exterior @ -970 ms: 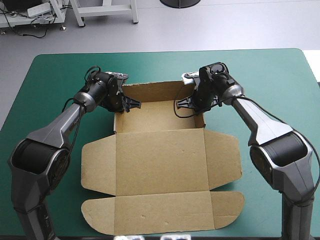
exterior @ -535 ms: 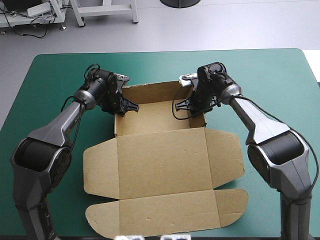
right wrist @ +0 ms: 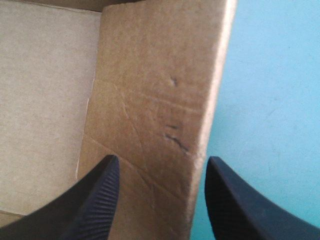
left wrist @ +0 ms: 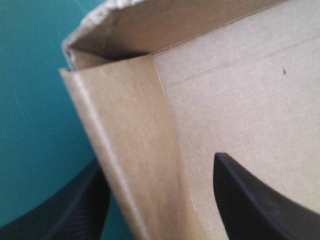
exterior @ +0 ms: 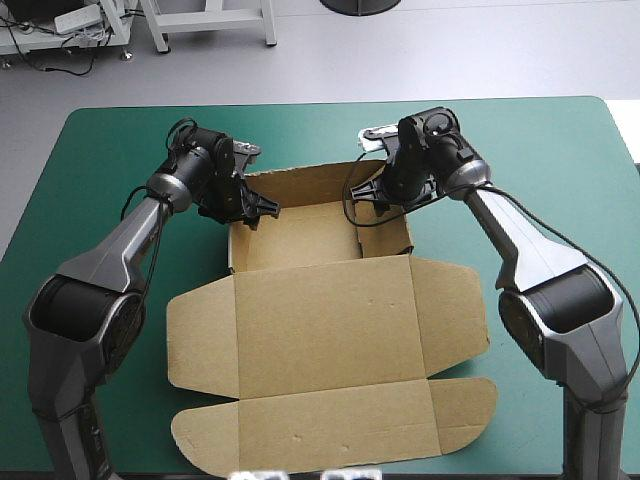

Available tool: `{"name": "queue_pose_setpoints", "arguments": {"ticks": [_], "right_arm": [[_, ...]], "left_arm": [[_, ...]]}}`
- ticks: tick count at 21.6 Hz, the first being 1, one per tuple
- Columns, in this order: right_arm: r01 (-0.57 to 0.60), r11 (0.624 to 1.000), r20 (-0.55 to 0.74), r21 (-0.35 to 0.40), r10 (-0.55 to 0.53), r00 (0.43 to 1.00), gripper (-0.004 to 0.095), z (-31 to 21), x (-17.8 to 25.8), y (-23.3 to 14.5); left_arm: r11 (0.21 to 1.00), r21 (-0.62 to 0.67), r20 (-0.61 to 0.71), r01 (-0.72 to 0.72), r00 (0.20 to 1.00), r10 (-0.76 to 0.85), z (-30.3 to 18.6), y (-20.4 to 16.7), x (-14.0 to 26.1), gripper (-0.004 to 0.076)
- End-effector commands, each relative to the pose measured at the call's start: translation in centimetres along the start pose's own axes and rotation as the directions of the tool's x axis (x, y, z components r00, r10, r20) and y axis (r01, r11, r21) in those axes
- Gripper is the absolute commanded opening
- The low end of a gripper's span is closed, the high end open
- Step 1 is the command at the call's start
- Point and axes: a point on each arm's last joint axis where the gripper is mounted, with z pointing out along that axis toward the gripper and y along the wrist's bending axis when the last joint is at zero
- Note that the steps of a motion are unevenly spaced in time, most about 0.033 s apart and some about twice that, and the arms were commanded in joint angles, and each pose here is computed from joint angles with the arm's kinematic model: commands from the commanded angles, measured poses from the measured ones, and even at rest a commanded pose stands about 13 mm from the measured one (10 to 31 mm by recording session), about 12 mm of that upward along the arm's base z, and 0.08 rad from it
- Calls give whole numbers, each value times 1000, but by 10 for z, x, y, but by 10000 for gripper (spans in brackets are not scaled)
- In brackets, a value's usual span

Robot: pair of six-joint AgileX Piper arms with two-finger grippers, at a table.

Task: Fold the box

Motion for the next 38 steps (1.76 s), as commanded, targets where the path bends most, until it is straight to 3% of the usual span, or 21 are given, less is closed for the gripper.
{"name": "queue_pose_setpoints", "arguments": {"ticks": [1, 7, 12, 16, 19, 24, 25, 26, 27, 31, 33, 35, 38], "right_arm": [[23, 999, 124, 26, -26, 992, 494, -57, 0, -3], [34, 999, 258, 25, -39, 965, 494, -123, 13, -4], [60, 998, 389, 10, -59, 919, 493, -193, 47, -3], [63, 998, 428, -1, -56, 902, 493, -206, 73, -6], [64, 998, 475, -11, -51, 879, 470, -203, 87, -8], [56, 998, 539, -27, -32, 842, 277, -190, 101, -11], [57, 998, 548, -24, -34, 836, 196, -188, 101, -11], [71, 997, 558, -13, -52, 829, 34, -185, 98, -11], [81, 997, 561, -7, -63, 825, -23, -184, 97, -11], [81, 997, 508, 3, -71, 858, 0, -161, 77, -9], [101, 995, 467, 20, -98, 879, 97, -148, 58, -6], [120, 992, 428, 36, -124, 895, 335, -138, 33, -3], [53, 998, 266, 26, -58, 962, 587, -105, 22, -2]], "left_arm": [[1000, 7, 188, -16, 982, 14, -61, 0, -2, 442], [999, 37, 398, -26, 917, 9, -138, 3, 16, 442], [991, 108, 650, -83, 760, -7, -212, 4, 65, 442], [988, 117, 734, -96, 679, -21, -217, 9, 121, 437], [988, 100, 785, -113, 620, -9, -208, 12, 154, 373], [989, 98, 826, -109, 563, -20, -182, 18, 202, 143], [990, 93, 832, -108, 554, -18, -176, 19, 212, 56], [991, 81, 843, -110, 538, -9, -168, 20, 223, -1], [991, 83, 846, -109, 534, -12, -162, 21, 231, -4], [991, 82, 863, -107, 506, -17, -152, 23, 251, -4], [992, 62, 871, -113, 492, 2, -153, 24, 256, -4], [992, 26, 870, -121, 492, 38, -152, 25, 257, -4], [992, 29, 872, -120, 488, 33, -152, 25, 257, -4]]}}
